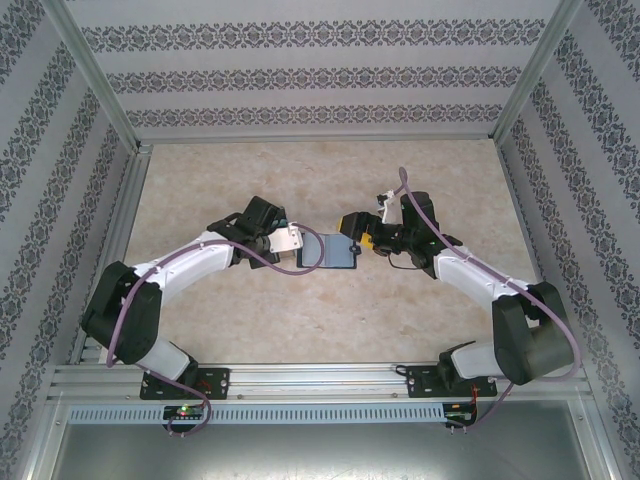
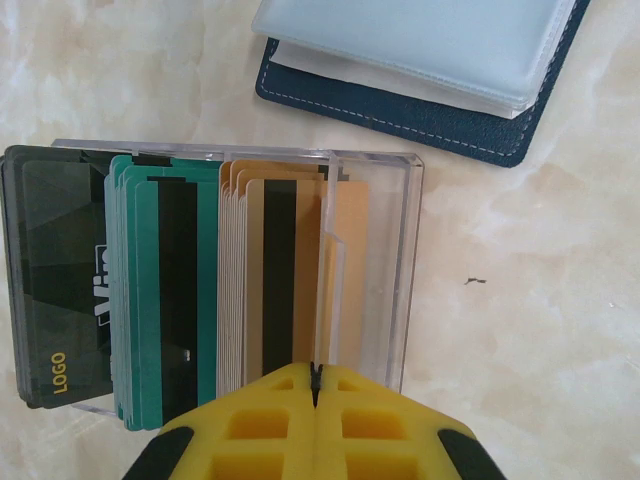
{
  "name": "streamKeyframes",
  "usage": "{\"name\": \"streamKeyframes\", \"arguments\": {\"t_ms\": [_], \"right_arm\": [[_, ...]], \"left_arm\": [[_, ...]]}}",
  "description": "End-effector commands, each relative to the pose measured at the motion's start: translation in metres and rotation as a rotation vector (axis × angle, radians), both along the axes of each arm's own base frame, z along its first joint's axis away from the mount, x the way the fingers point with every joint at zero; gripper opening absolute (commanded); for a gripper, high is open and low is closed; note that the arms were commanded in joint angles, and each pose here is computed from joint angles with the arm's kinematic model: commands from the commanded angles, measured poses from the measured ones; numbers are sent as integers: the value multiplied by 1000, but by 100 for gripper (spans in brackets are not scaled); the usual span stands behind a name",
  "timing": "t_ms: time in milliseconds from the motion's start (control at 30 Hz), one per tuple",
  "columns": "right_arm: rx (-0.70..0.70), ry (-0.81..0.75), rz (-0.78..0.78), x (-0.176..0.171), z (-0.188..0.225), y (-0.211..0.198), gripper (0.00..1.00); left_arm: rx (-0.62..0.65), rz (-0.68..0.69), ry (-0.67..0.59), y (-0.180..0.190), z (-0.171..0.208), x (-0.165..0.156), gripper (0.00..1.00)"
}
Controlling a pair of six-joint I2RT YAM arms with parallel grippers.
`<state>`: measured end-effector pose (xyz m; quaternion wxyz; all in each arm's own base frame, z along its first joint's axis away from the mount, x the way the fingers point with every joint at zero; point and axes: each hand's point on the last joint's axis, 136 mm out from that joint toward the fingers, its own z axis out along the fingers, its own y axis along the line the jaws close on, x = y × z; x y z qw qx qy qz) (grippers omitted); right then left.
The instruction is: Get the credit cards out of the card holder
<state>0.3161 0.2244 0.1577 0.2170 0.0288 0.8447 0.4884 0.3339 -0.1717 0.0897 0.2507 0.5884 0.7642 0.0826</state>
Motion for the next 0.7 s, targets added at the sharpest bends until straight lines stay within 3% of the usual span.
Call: {"name": "streamKeyframes", "arguments": {"t_ms": [0,100,200,533,667], "right_arm": [[12,-34,-6,10,9,-1,98],[15,-29,-7,11,8,0,98],[19,-26,-3,11,8,1,98],[23,-27,2,12,11,3,98],[6,-18,-2,11,6,2,98]], "left_arm": [[-14,-9,-46,-7,9,10,0],[-8,1,-53,-7,6,14,0],[-8,37,-57,-5,6,19,19],[-11,150,-95,11,10,41,25],[-94,212,-112,11,28,45,31]]}}
